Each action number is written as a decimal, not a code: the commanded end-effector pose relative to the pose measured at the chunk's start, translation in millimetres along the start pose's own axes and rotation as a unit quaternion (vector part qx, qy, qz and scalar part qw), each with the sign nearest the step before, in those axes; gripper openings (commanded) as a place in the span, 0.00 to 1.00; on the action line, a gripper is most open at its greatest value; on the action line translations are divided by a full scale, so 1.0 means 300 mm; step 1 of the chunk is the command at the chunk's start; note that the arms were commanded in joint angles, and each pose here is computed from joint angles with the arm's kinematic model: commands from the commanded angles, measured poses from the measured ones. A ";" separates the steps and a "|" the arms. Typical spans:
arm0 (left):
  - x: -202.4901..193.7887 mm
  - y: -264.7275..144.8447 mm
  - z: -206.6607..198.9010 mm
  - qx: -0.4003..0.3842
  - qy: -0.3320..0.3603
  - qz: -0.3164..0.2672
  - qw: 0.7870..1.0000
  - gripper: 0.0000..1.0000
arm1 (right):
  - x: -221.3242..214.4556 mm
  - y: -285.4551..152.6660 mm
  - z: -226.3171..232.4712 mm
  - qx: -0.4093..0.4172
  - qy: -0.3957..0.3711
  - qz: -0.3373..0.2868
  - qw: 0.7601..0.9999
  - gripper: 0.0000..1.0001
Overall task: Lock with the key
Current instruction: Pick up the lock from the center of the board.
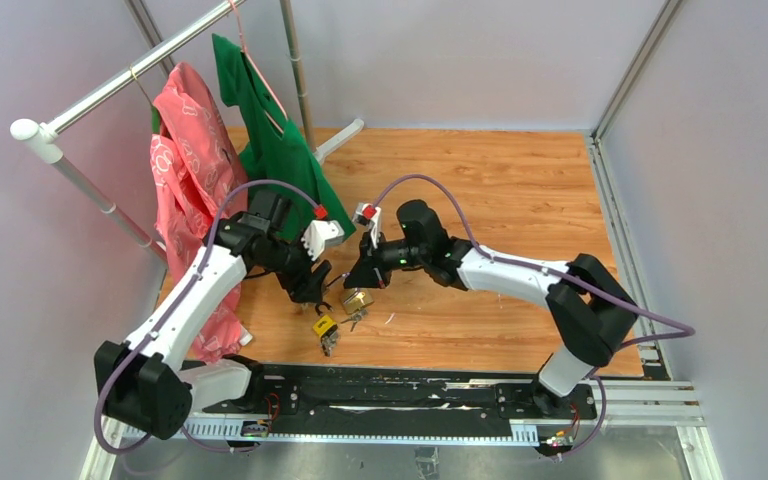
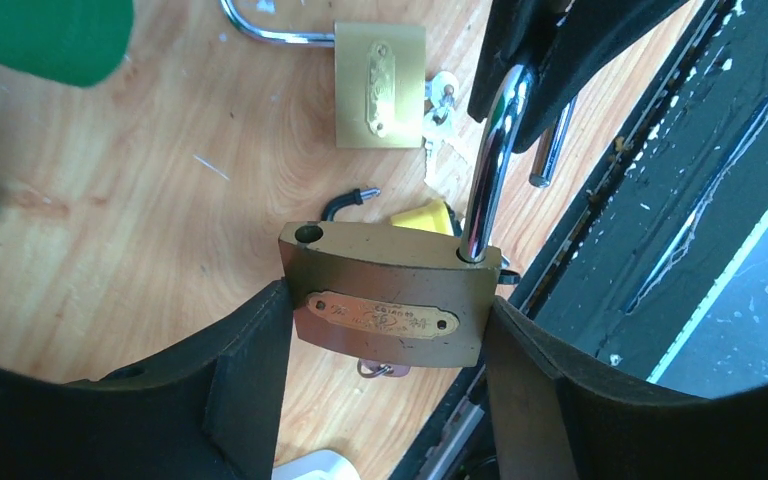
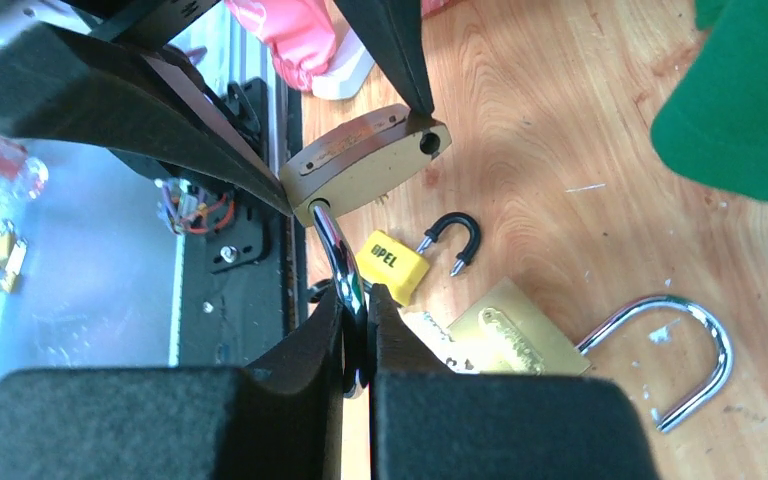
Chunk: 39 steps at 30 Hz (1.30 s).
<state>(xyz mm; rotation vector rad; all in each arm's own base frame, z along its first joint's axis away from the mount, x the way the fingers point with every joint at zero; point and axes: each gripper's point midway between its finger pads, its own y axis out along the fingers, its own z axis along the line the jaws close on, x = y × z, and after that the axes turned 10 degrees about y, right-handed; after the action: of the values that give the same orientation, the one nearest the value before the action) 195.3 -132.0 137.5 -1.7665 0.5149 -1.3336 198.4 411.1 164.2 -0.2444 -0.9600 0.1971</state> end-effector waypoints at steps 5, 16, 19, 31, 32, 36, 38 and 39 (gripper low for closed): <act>0.062 -0.159 0.023 0.069 0.053 -0.009 0.996 0.61 | 0.152 -0.105 0.044 -0.073 0.083 -0.130 0.985 0.00; 0.178 -0.300 -0.023 0.097 0.125 -0.077 0.984 0.94 | 0.171 -0.142 0.097 -0.075 0.096 -0.163 0.979 0.00; 0.190 -0.309 -0.022 0.100 0.135 -0.080 0.983 0.96 | 0.179 -0.151 0.101 -0.077 0.099 -0.171 0.977 0.00; 0.336 -0.347 -0.217 0.005 0.265 -0.230 0.936 0.89 | 0.308 -0.338 0.419 0.010 -0.142 -0.132 0.981 0.00; 0.346 -0.350 -0.231 -0.004 0.267 -0.239 0.933 0.89 | 0.314 -0.358 0.447 0.018 -0.163 -0.130 0.978 0.00; 0.413 -0.361 -0.245 -0.009 0.270 -0.279 0.922 0.89 | 0.358 -0.409 0.510 0.023 -0.202 -0.138 0.969 0.00; 0.484 -0.377 -0.207 0.028 0.256 -0.307 0.916 0.89 | 0.378 -0.420 0.492 -0.004 -0.208 -0.135 0.969 0.00; 0.517 -0.381 -0.188 0.047 0.254 -0.318 0.912 0.89 | 0.385 -0.425 0.490 -0.010 -0.219 -0.132 0.967 0.00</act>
<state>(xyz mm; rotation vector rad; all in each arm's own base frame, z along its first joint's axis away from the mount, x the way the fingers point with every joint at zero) 158.6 -180.9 290.8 -1.5793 0.3329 -2.1679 151.5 341.9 348.2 -0.1039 -1.2757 -0.0168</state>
